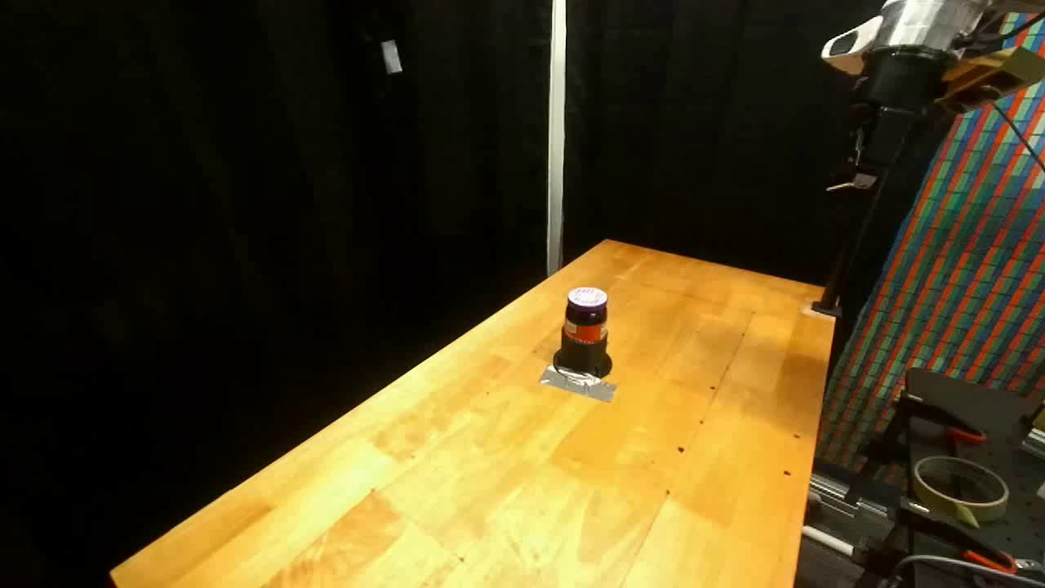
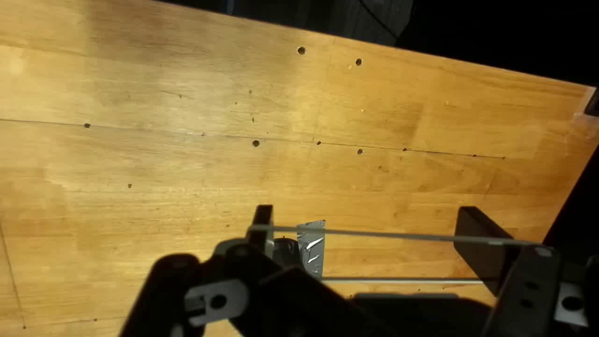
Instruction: Put the rubber band around the jar.
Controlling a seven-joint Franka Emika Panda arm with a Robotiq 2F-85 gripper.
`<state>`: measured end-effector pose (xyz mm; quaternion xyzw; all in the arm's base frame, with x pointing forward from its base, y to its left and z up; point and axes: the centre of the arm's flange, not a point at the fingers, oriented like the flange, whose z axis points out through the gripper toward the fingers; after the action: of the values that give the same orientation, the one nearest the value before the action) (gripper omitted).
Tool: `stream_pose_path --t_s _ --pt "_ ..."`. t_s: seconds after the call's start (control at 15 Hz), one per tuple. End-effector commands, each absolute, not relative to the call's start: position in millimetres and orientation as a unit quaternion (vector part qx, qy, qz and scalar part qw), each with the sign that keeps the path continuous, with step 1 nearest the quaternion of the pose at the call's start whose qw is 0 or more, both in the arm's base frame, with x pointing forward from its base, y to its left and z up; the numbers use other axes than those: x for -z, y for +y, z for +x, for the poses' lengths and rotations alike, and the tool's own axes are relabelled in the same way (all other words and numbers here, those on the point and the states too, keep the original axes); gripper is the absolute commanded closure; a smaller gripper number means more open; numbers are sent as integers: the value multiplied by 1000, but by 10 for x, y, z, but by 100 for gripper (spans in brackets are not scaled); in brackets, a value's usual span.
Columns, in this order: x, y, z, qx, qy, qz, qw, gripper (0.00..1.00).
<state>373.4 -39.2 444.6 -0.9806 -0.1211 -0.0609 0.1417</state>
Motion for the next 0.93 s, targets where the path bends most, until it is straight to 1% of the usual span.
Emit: stream_pose_path --t_s 0.0,0.27,0.33,0.53,0.73,0.87 --pt "-4450 -393 3735 61 -121 -981 142 0" --pt "-4455 -394 3735 62 -121 -981 142 0" --pt "-4470 -302 3833 55 -123 -983 123 0" --pt "-4347 201 4374 -10 -128 -990 62 0" --pt "-4158 698 4763 -62 -133 -989 15 0" --pt "-3987 977 5047 -73 -142 -987 -7 0"
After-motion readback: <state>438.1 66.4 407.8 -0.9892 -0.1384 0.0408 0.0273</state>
